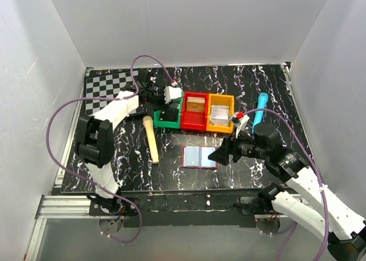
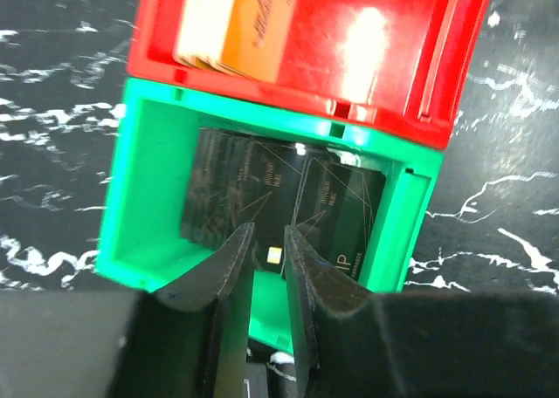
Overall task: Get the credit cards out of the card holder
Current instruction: Place the credit card in the storage box, then remove the credit card from the card holder.
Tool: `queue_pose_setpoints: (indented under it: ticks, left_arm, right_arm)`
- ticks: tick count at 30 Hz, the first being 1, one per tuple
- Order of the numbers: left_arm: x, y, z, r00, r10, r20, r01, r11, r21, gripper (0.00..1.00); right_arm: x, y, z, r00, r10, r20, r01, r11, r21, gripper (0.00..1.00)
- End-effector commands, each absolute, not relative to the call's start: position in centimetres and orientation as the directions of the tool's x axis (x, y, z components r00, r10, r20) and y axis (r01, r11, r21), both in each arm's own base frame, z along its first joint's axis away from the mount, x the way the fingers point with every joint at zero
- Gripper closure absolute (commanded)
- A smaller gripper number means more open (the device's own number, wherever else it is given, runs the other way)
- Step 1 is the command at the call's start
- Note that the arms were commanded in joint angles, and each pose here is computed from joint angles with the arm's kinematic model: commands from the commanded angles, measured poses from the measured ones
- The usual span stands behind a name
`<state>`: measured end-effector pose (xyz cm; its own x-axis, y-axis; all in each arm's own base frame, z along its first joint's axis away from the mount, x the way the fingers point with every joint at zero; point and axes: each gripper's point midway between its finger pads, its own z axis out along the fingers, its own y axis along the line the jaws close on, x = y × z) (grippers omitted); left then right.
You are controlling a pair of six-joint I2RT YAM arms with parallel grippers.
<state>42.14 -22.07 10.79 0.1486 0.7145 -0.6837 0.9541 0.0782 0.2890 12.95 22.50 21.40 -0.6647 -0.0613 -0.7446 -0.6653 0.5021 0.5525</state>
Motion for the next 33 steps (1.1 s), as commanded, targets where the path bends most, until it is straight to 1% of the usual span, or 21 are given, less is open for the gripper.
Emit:
queue_pose_setpoints:
  ticks: [1,2,4,6,7,9,11,12,13,14,15,17,18,20,24,26,27,29,30,31,33]
  left_arm:
    - [41.1,-23.3,19.8,0.136,0.633,-0.762,0.89,0.26,0.374,0.6]
    - [40.2,-23.3,20.3,0.104,0.618,-0.779,0.892,0.289,0.348,0.02]
    - [38.5,-23.2,20.0,0.011,0.59,-0.807,0.895,0.354,0.271,0.02]
    - [37.9,-23.0,20.8,-0.071,0.534,-0.843,0.851,0.472,0.228,0.02]
    - [38.1,-22.3,21.4,-0.183,0.46,-0.869,0.779,0.607,0.158,0.02]
    - [38.5,-20.8,22.2,-0.369,0.302,-0.879,0.607,0.794,0.018,0.02]
    - [38.2,-19.3,22.2,-0.517,0.142,-0.844,0.423,0.899,-0.108,0.02]
    - [37.5,-19.2,21.5,-0.582,0.107,-0.806,0.386,0.909,-0.158,0.02]
    - [36.4,-19.7,21.1,-0.639,0.087,-0.764,0.395,0.889,-0.229,0.02]
    - [35.6,-20.2,20.5,-0.679,0.026,-0.733,0.378,0.869,-0.319,0.02]
    - [34.5,-20.9,20.4,-0.71,-0.03,-0.704,0.386,0.819,-0.425,0.02]
    - [31.7,-23.0,20.6,-0.756,-0.128,-0.641,0.429,0.642,-0.635,0.02]
    - [30.4,-23.8,21.0,-0.77,-0.152,-0.62,0.444,0.57,-0.691,0.02]
    - [29.0,-24.6,20.8,-0.781,-0.19,-0.595,0.405,0.571,-0.714,0.02]
    - [26.3,-26.7,19.5,-0.747,-0.132,-0.651,0.38,0.719,-0.582,0.02]
    - [26.2,-25.5,17.9,-0.77,-0.192,-0.608,0.229,0.806,-0.545,0.02]
    - [26.0,-25.1,17.2,-0.79,-0.23,-0.569,0.161,0.817,-0.554,0.02]
    - [25.9,-23.9,16.4,-0.788,-0.338,-0.514,0.016,0.824,-0.566,0.02]
    - [25.7,-23.6,16.2,-0.784,-0.363,-0.504,-0.008,0.817,-0.577,0.02]
    - [25.5,-23.9,16.5,-0.781,-0.364,-0.507,0.023,0.795,-0.606,0.02]
    - [23.5,-25.7,18.2,-0.794,-0.326,-0.513,0.182,0.678,-0.712,0.02]
  right_arm:
    - [13.5,22.9,22.6,-0.642,-0.039,-0.765,-0.678,0.495,0.544,0.27]
    - [13.6,22.8,22.3,-0.649,-0.041,-0.759,-0.669,0.506,0.544,0.27]
    - [13.9,22.6,21.8,-0.664,-0.045,-0.746,-0.648,0.532,0.545,0.27]
    - [14.4,22.3,21.0,-0.688,-0.048,-0.724,-0.612,0.576,0.542,0.26]
    - [14.6,22.0,20.4,-0.703,-0.052,-0.709,-0.587,0.605,0.538,0.26]
    - [15.3,21.3,19.3,-0.735,-0.052,-0.676,-0.526,0.673,0.52,0.26]
    - [16.2,19.9,17.9,-0.766,-0.026,-0.643,-0.43,0.764,0.481,0.25]
    - [16.7,19.1,17.2,-0.779,-0.007,-0.627,-0.375,0.806,0.457,0.25]
    - [17.0,18.3,16.5,-0.787,0.013,-0.617,-0.324,0.842,0.431,0.25]
    - [16.9,17.7,15.9,-0.799,0.025,-0.6,-0.287,0.862,0.418,0.24]
    - [17.4,16.7,15.4,-0.795,0.054,-0.604,-0.232,0.893,0.386,0.24]
    - [17.5,15.7,14.3,-0.801,0.091,-0.591,-0.166,0.916,0.366,0.24]
    - [17.6,15.3,13.6,-0.805,0.109,-0.583,-0.131,0.926,0.354,0.24]
    - [17.6,14.7,12.4,-0.82,0.123,-0.559,-0.087,0.938,0.335,0.24]
    - [18.1,14.6,10.0,-0.842,0.151,-0.518,-0.025,0.948,0.316,0.28]
    - [18.3,14.9,9.1,-0.856,0.15,-0.496,-0.013,0.951,0.309,0.29]
    - [18.4,15.1,8.6,-0.864,0.146,-0.482,-0.008,0.953,0.304,0.3]
    - [18.5,15.3,7.6,-0.882,0.137,-0.451,0.001,0.957,0.289,0.31]
    - [18.6,15.4,7.2,-0.887,0.136,-0.44,0.005,0.958,0.285,0.32]
    - [18.7,15.4,6.8,-0.892,0.135,-0.432,0.01,0.96,0.281,0.33]
    - [19.0,15.5,6.2,-0.895,0.143,-0.422,0.019,0.958,0.285,0.36]
